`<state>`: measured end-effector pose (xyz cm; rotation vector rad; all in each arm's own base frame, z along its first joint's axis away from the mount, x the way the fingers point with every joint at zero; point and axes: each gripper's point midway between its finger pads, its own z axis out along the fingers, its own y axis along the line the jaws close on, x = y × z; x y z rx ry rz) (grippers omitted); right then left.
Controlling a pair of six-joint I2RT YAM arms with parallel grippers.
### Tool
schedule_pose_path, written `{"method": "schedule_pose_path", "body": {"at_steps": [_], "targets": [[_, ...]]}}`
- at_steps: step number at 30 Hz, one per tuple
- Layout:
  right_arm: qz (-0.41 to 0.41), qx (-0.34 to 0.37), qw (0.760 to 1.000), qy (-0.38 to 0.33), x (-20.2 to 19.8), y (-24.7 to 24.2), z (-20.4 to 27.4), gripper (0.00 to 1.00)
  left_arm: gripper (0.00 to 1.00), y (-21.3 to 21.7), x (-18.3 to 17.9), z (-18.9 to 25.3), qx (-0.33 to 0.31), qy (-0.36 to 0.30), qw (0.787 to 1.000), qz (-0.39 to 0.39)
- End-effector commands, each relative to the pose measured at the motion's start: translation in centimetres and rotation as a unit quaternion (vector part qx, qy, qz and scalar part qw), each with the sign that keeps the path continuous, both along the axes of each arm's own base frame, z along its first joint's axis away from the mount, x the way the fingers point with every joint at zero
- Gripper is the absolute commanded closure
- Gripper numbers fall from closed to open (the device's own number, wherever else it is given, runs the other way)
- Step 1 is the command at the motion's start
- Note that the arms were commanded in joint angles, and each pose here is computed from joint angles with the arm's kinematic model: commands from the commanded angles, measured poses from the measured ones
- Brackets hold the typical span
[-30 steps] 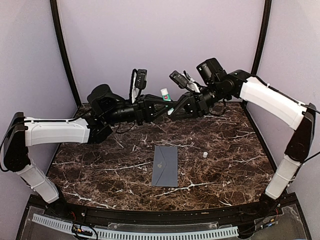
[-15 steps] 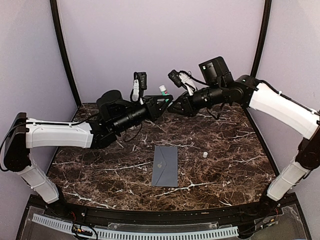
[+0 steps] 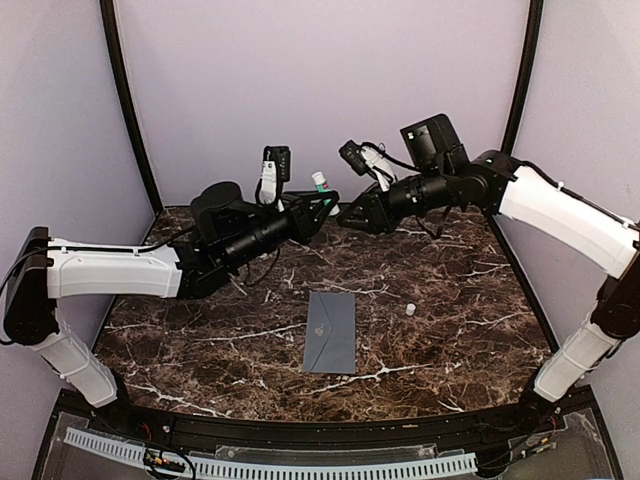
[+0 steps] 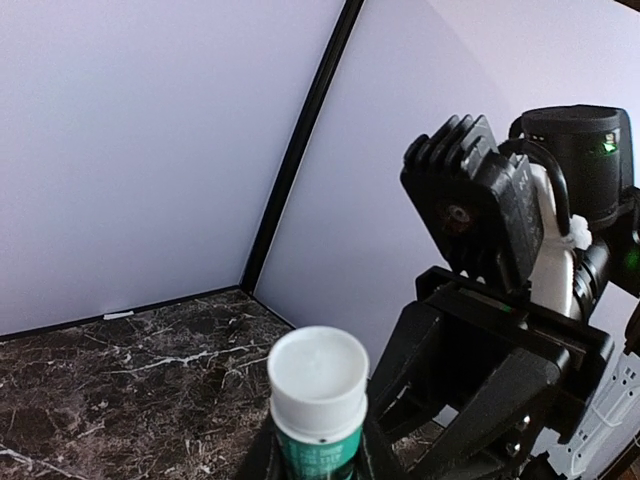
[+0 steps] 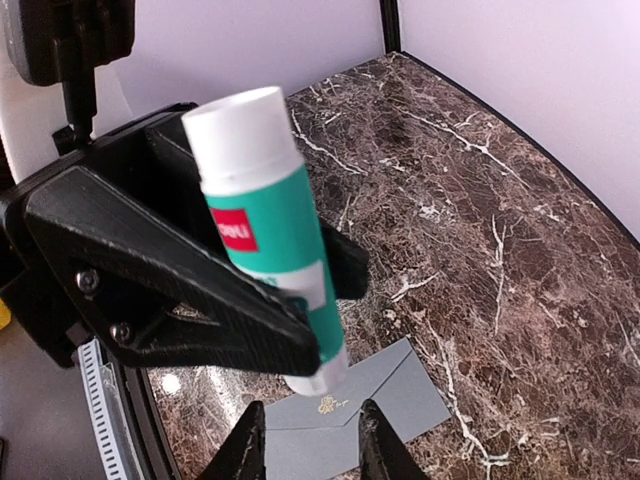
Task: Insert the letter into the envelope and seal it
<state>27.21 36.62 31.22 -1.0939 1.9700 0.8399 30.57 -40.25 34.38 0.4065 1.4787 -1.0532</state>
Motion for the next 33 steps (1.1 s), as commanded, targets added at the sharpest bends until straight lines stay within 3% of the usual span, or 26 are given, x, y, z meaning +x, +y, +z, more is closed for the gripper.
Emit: {"method": "schedule_pose_path", "body": {"at_steps": [1,7,13,33], "targets": [[0.091,0.037,0.995,-0.019,-2.2,-1.7,3.2,0.69,1.0,1.1,-2.7,2.6,0.014,-0.072,0.996,-0.057],[0.238,0.108,0.965,-0.021,-5.8,-4.0,6.7,0.66,1.0,0.2,-7.5,2.5,0.069,-0.167,0.967,-0.179],[0.287,0.132,0.948,-0.025,-7.2,-4.0,7.8,0.59,1.0,-0.3,-9.6,1.5,0.118,-0.199,0.943,-0.239],[0.338,0.129,0.932,0.017,-8.3,0.7,6.4,0.55,1.0,-1.2,-9.7,0.2,0.134,-0.166,0.94,-0.268]]}}
